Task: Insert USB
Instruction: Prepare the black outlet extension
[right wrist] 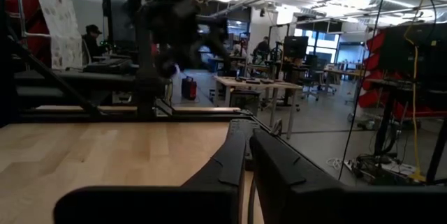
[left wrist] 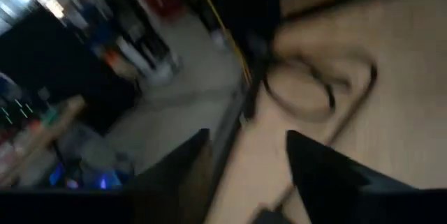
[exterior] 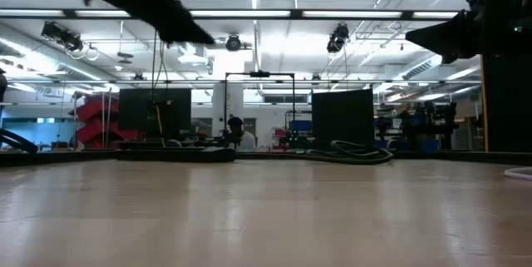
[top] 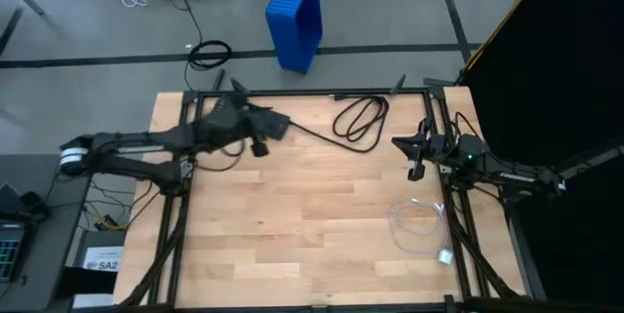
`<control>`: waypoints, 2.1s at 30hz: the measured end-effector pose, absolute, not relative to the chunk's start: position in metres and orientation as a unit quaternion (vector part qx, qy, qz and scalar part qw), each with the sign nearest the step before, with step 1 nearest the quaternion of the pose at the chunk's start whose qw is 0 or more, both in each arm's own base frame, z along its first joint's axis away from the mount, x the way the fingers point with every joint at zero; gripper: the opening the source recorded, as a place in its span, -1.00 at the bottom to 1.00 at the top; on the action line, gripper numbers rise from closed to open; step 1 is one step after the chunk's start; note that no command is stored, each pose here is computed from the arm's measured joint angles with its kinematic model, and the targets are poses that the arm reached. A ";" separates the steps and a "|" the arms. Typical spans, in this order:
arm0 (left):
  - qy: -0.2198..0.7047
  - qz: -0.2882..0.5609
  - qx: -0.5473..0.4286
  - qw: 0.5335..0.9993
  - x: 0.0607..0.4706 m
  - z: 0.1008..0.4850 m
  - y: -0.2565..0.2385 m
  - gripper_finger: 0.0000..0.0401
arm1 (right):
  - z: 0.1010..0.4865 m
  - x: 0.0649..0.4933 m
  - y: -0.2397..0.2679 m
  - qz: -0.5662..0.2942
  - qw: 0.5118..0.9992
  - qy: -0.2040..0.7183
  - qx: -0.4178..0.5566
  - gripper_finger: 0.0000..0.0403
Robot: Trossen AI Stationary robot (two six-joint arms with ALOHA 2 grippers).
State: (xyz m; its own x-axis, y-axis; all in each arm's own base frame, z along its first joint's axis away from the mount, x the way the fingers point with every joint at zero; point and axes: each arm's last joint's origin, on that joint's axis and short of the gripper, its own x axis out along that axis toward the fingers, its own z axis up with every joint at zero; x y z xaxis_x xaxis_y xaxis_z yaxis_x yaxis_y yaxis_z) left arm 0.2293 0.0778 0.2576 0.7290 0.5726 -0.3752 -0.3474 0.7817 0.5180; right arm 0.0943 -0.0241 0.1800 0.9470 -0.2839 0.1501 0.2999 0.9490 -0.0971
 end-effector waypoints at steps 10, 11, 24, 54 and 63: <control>0.380 0.194 0.087 0.900 0.266 0.212 0.140 0.23 | 0.180 0.094 -0.024 -0.148 0.985 -0.067 -0.060 -1.00; 0.375 0.185 0.070 0.906 0.269 0.212 0.146 0.22 | 0.180 0.094 -0.024 -0.148 0.985 -0.067 -0.060 -0.99; 0.477 0.102 0.063 0.871 0.337 0.209 0.191 0.22 | 0.180 0.094 -0.024 -0.148 0.985 -0.068 -0.060 -0.99; 0.627 0.083 0.094 0.769 0.361 0.164 0.221 -0.69 | 0.180 0.094 -0.024 -0.148 0.985 -0.068 -0.060 -0.97; 0.623 0.092 0.008 0.777 0.363 0.164 0.209 -1.00 | 0.180 0.094 -0.024 -0.148 0.985 -0.068 -0.060 -1.00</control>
State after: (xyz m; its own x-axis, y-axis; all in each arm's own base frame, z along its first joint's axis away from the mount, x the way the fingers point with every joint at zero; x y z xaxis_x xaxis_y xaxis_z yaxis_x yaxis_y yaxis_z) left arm 0.3632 0.2090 0.1642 0.2075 0.1532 -0.9662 -0.1339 0.9828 0.1271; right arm 0.0943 -0.0241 0.1802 0.9470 -0.2836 0.1509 0.2997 0.9490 -0.0974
